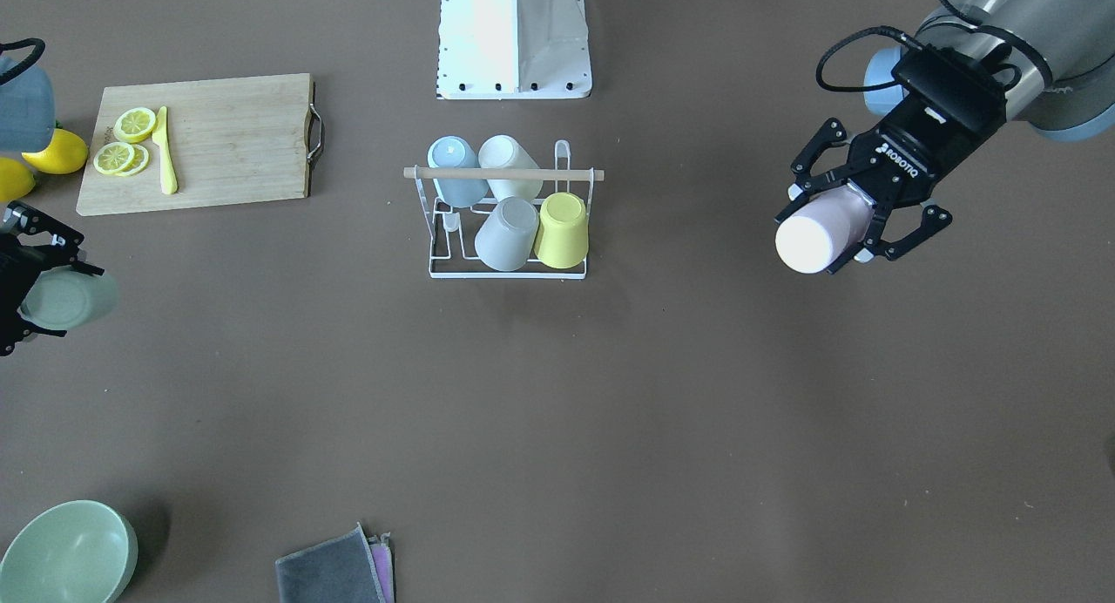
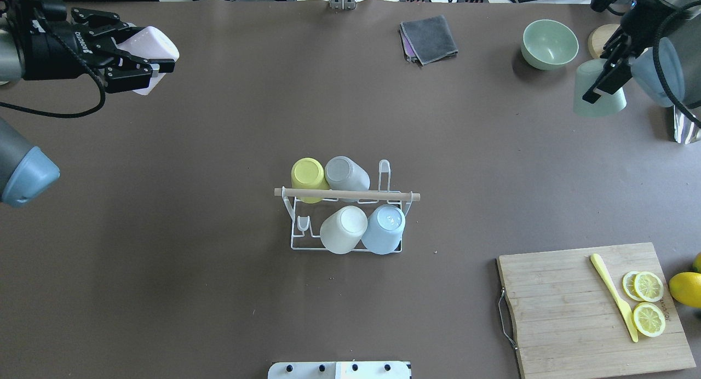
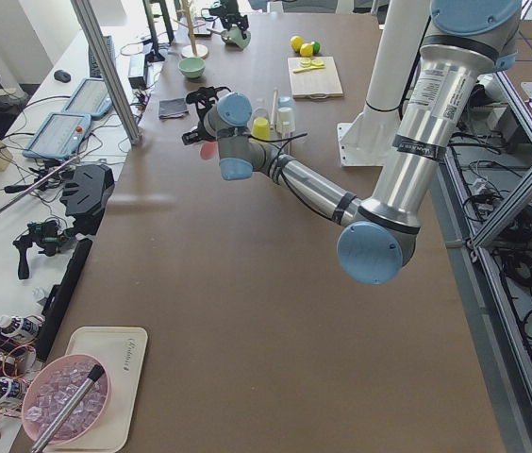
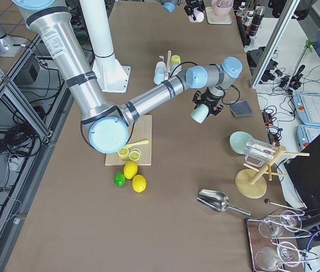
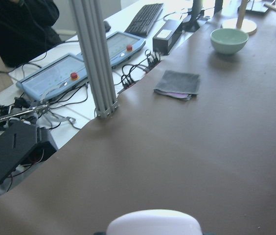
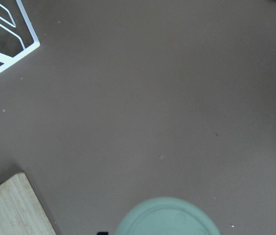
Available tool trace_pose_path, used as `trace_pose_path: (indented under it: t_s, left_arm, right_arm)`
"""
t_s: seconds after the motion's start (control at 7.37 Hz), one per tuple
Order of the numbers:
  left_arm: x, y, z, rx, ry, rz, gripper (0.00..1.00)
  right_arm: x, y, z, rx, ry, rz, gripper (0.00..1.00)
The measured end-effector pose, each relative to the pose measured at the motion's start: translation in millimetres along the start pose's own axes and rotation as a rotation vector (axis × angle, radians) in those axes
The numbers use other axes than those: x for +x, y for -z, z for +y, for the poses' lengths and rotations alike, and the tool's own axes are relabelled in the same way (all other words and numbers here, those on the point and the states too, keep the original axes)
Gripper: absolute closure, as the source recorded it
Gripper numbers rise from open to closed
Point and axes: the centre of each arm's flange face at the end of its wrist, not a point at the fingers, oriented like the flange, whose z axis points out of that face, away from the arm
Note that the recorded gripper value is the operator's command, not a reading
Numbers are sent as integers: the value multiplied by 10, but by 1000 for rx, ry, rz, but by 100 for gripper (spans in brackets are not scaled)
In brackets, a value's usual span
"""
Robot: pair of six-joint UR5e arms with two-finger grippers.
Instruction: Place cup on cup holder
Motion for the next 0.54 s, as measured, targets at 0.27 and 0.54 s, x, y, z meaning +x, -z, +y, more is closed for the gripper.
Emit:
trace_pose_path:
  t_s: [0.27,0.54]
  left_arm:
    - [334,-65,-23,178,4,8,100]
    - [990,-297,106,313,56,-27,100]
  right_arm:
    - [-73,191,72,165,97,-34,100]
    - [-341,379,-15,275,241,-7,100]
